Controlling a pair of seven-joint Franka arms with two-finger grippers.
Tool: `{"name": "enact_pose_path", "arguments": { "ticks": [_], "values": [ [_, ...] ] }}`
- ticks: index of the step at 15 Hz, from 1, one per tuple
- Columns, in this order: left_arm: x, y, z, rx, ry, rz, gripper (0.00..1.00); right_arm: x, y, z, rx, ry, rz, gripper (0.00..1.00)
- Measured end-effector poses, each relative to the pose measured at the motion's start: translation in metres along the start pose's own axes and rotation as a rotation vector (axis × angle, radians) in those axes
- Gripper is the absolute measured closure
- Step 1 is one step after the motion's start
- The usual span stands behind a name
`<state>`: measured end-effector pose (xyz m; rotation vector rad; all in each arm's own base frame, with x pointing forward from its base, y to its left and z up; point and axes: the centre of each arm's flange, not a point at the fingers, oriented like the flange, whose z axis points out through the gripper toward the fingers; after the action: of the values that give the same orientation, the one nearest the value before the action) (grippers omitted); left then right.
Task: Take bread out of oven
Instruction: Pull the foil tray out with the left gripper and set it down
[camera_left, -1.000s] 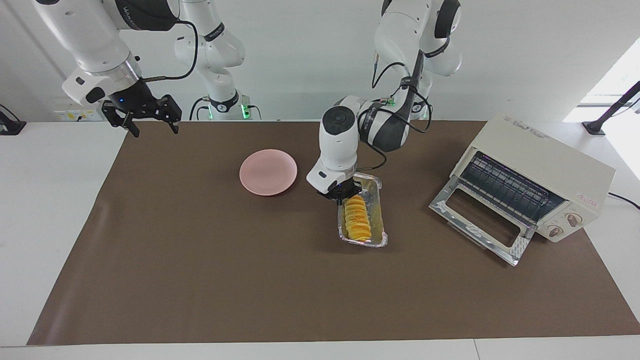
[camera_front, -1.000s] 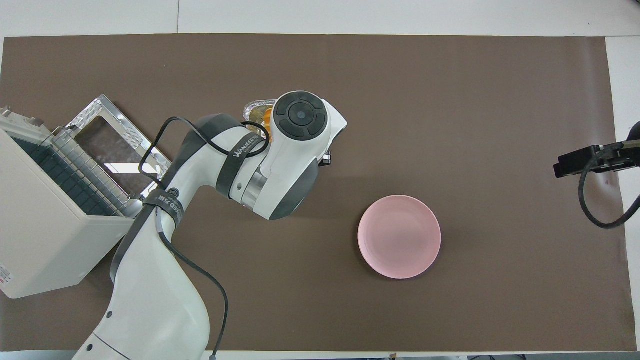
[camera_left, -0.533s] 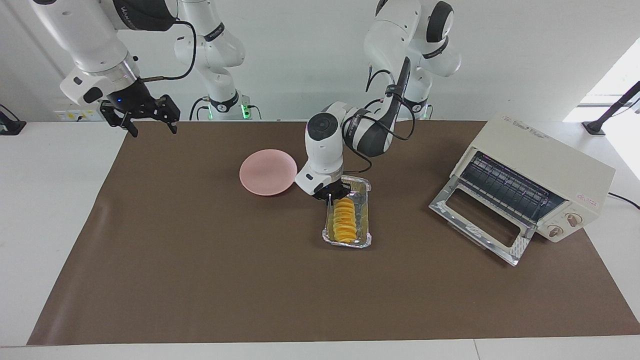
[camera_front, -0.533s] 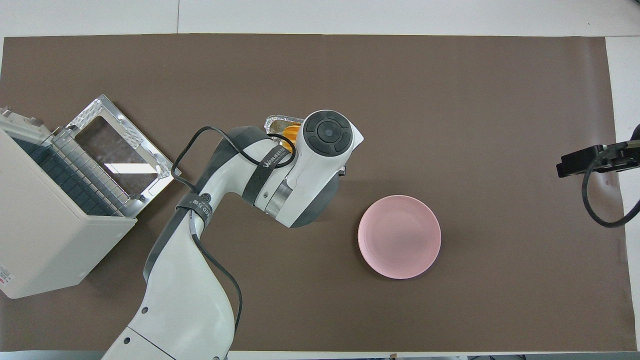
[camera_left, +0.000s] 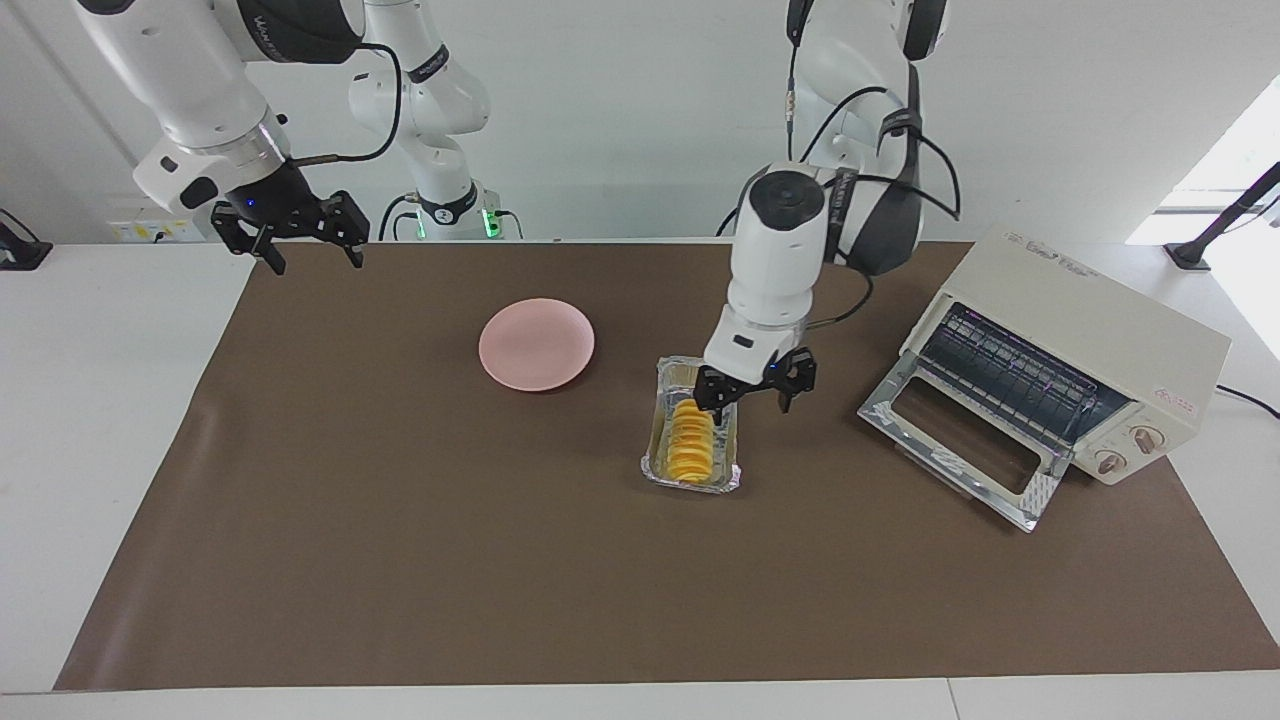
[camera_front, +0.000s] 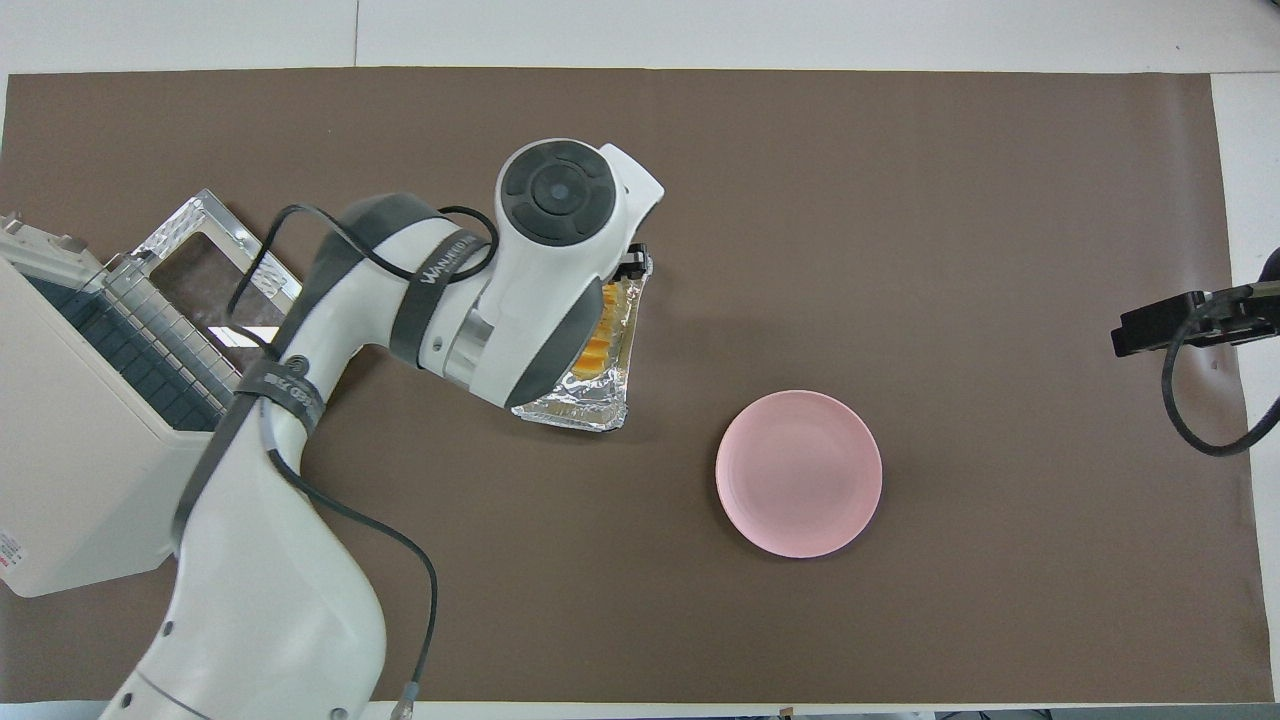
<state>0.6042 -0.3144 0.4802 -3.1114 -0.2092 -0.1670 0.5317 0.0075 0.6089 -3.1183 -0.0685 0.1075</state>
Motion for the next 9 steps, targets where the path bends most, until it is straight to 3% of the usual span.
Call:
{"name": "enact_pose_path", "arguments": {
  "ticks": [5,9],
  "values": [
    [0.034,-0.104,-0.045,0.014,-0.04,-0.075,0.0,0.003,-0.116,0.019,-0.002,0.059,0.096,0.0],
    [0.053,-0.206,-0.064,0.032,-0.109,-0.129,0.0,0.017,-0.173,0.053,0.014,0.092,0.156,0.0]
  ]
}}
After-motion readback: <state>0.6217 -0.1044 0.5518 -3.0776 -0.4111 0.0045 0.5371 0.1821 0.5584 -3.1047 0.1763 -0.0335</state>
